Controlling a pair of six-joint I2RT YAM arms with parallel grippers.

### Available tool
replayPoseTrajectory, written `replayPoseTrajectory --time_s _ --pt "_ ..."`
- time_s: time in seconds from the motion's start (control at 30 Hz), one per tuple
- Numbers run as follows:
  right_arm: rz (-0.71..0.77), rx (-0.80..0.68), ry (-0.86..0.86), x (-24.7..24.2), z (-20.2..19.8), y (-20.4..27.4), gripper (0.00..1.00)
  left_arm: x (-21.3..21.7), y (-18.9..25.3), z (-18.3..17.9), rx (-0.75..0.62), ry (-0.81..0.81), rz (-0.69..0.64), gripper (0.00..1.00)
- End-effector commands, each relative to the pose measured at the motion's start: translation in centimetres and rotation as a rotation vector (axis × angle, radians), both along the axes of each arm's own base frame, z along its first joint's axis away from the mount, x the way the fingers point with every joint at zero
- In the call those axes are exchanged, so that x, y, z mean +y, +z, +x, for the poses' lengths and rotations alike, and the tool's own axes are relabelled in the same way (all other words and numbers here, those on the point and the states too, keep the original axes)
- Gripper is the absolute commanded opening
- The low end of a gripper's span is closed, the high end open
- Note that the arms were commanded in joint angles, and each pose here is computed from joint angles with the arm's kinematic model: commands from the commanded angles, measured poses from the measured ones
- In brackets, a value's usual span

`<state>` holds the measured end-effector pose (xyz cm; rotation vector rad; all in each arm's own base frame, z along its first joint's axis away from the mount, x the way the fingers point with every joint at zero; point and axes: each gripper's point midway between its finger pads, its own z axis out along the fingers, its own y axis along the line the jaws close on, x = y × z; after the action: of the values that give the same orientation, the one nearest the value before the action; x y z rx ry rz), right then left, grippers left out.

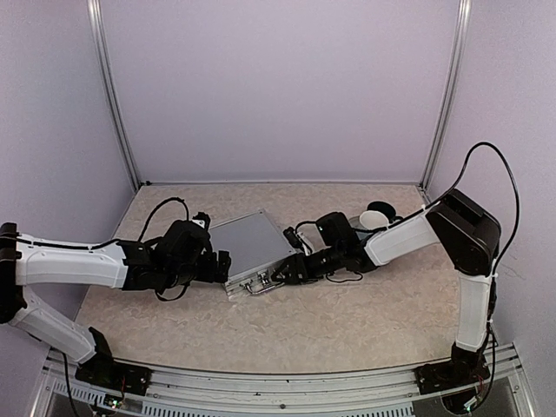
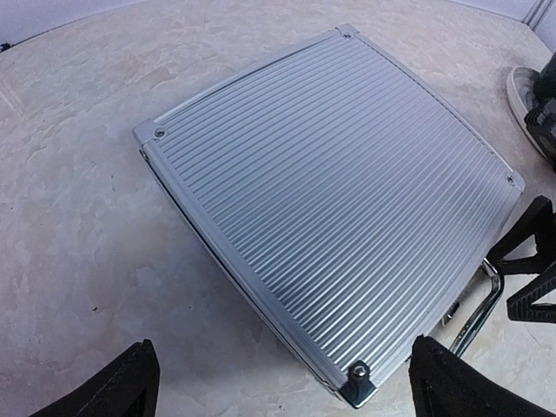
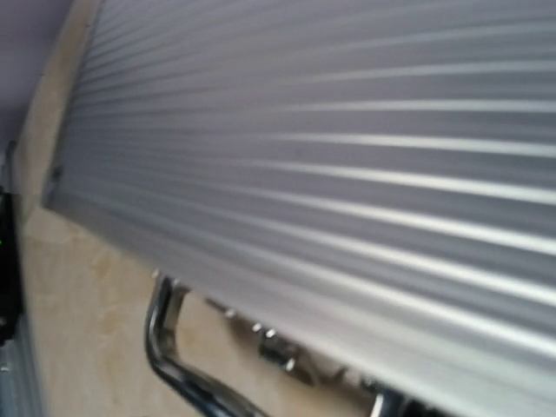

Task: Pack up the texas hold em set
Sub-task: Adjust the chip case at the center of the board.

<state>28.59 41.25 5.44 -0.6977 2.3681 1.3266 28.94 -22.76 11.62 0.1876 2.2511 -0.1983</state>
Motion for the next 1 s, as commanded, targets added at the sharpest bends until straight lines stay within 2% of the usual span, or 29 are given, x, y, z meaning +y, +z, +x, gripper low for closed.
replayPoseTrajectory --time_s 0.0,0.17,0.43,0.67,0.97 --pt "0.170 -0.027 0.092 1.6 -1.4 5.8 0.63 -1.3 1.8 0.3 -0.068 -0.023 0.017 0.99" --pt "0.191 -0.045 0.084 1.2 -1.1 7.3 0.61 -2.4 2.4 -0.2 -0.096 -0.059 0.022 0.99" --pt "0.195 -0.043 0.094 1.6 -0.4 7.2 0.60 -3.7 1.9 -0.8 -0.091 -0.108 0.043 0.99" --pt "0.112 -0.080 0.049 -0.5 -0.5 6.5 0.62 -5.2 0.9 -2.5 -0.106 -0.184 0.091 0.99" --pt "0.052 -0.053 0.027 -1.2 -1.8 3.3 0.62 -4.4 -0.2 -2.7 -0.098 -0.120 0.115 0.99"
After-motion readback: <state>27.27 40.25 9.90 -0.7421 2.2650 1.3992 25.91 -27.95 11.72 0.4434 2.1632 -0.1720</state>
